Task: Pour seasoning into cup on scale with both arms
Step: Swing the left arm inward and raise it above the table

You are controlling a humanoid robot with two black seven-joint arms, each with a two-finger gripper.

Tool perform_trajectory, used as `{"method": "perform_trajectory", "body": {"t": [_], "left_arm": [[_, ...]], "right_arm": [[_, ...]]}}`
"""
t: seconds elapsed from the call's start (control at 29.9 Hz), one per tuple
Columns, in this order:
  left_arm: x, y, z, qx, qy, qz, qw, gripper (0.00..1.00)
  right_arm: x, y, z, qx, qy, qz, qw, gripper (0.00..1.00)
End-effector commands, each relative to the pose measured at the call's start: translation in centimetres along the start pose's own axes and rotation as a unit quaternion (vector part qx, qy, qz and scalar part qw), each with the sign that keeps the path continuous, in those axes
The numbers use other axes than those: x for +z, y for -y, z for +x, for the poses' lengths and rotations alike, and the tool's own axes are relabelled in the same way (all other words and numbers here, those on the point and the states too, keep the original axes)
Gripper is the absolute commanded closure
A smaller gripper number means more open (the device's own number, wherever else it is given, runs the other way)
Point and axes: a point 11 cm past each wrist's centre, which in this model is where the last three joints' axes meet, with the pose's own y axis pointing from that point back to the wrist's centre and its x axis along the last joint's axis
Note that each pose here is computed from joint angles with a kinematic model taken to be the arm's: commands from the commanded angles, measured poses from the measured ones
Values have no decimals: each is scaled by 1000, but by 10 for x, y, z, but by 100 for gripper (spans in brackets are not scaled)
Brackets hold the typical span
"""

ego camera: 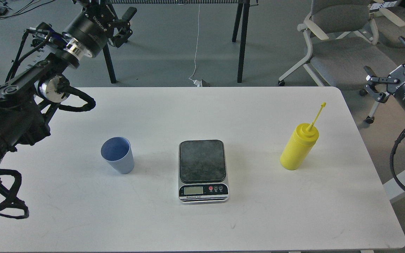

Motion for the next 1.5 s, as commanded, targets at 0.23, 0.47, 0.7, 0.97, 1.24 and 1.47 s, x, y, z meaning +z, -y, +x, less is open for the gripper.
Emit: {"method": "perform_trajectory", "body": {"t": [0.23, 0.47, 0.7, 0.97, 1.24, 1.47], "left_arm": [[15, 5, 3, 11, -19, -30, 999, 0], [41, 16, 6, 30, -66, -83, 994, 0], [38, 18, 3, 24, -57, -75, 995, 0], [54, 24, 4, 25, -57, -94, 994, 0], [106, 23, 1, -65, 184, -27, 980, 1], [103, 19, -53, -273, 608, 124, 736, 0]], "right_arm": [[0, 0, 0, 0, 0, 1, 1000, 1], [0, 0, 0, 0, 1, 0, 1000, 1], [1, 0, -1, -1, 1, 0, 1000, 1], [6, 1, -3, -2, 6, -2, 1000, 1], [7, 2, -3, -3, 8, -1, 1000, 1], [14, 4, -6, -5, 16, -3, 1000, 1]]}}
